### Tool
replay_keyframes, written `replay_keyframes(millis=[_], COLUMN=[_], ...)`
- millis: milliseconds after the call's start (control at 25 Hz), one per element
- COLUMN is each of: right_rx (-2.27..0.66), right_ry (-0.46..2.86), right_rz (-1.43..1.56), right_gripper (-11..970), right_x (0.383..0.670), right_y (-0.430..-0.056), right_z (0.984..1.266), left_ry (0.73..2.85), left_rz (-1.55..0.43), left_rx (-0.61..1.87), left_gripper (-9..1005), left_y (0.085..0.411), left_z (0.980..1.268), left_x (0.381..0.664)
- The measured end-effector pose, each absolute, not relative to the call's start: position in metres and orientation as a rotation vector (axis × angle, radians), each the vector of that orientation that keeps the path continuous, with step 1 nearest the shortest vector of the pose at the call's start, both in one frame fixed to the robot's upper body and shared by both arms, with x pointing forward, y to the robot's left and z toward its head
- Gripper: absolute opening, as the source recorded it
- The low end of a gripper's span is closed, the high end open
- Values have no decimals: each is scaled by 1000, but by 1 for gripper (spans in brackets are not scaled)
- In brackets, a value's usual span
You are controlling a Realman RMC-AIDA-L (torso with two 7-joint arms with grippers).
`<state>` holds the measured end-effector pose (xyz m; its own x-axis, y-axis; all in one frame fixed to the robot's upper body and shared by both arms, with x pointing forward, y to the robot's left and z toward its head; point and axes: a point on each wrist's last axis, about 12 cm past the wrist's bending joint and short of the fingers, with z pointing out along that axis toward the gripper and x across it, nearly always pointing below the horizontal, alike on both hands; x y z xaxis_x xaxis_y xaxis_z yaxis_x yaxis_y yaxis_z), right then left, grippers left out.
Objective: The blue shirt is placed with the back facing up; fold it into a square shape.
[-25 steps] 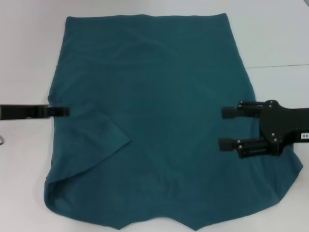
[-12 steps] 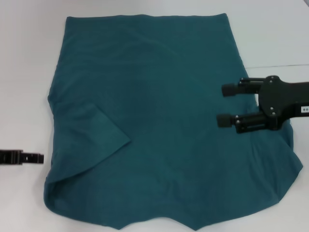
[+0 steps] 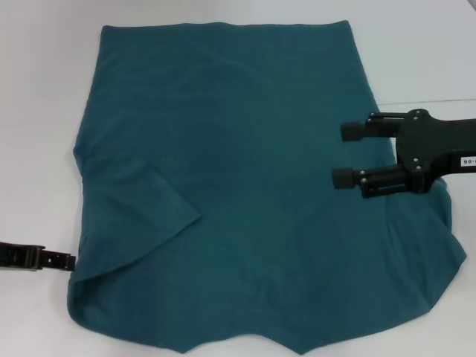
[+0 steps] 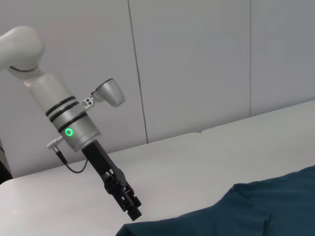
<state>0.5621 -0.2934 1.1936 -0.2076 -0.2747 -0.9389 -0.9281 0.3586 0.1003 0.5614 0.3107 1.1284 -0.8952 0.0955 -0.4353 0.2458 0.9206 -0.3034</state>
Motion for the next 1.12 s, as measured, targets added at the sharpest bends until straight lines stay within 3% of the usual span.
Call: replay_keyframes(millis=[480,880,1120], right_rx=[-1076,-1068,-1066], right_ry=[1699,1704,1700], right_rz=[893,891,892], right_gripper=[914,914,914], right_x=[561,561,561], right_y=[-293,-293,-292], right_z=[1191,1189,1190], left_ry=[2684,2480,2466], left_rz=[-518,-617,-729], left_rx=[315,416,601], left_gripper=[728,702,412], left_y=[292,292,270], left_z=[1131,1153,1138], left_x=[564,552,547])
